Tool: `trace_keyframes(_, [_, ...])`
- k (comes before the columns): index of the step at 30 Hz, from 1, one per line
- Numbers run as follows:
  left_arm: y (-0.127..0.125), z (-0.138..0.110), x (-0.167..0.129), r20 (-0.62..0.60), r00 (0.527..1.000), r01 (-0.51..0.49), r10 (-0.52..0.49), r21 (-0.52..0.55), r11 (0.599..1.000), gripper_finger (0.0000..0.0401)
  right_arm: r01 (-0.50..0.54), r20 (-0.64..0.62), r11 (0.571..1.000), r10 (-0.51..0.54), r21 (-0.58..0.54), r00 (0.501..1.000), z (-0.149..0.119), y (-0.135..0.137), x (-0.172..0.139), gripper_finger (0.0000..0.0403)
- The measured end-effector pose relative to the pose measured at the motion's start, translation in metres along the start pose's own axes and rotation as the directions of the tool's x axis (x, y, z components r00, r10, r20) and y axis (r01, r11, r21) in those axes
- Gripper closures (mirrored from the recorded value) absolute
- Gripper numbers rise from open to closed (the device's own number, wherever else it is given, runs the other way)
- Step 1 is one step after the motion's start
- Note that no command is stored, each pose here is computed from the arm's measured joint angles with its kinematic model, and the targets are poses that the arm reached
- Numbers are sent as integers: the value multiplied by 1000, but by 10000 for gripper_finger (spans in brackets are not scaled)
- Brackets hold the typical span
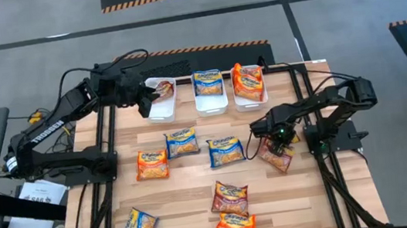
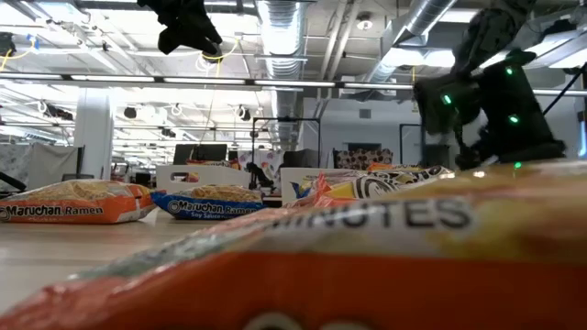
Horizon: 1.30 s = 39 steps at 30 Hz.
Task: Sort Maruchan noodles
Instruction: Put the top right red noodle pack into the top left white bin
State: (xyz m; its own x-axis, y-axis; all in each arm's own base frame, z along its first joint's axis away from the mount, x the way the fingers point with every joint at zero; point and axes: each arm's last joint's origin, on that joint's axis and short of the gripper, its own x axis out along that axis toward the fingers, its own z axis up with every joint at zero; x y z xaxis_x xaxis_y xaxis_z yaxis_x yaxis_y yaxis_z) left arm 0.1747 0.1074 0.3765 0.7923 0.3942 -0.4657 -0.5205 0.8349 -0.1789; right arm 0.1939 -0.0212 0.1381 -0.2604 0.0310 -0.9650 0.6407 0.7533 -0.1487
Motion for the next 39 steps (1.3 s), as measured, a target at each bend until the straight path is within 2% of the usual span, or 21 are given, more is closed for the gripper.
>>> trace_keyframes(11, [0, 0, 0, -1, 1000, -4, 4, 20, 1000, 268, -21, 219, 1000, 15, 23, 976, -2, 9, -71, 398])
trace_keyframes(20, [0, -3, 0, -30, 1000, -3, 3, 11, 1000, 268, -43, 402, 999, 31, 21, 915, -3, 20, -129, 398])
trace_keyframes(30, [-3, -4, 0, -53, 993, 92, -103, -175, 980, 268, -81, 561, 996, 94, -47, 822, -7, 26, -180, 398])
trace_keyframes(35, [-3, -5, 0, -70, 989, 106, -128, -265, 959, 267, -56, 650, 991, 121, -119, 750, -8, 27, -205, 398])
trace_keyframes(39, [-1, -9, 9, -106, 987, 74, -124, -384, 920, 254, -1, 716, 979, 151, -206, 682, -7, 27, -222, 398])
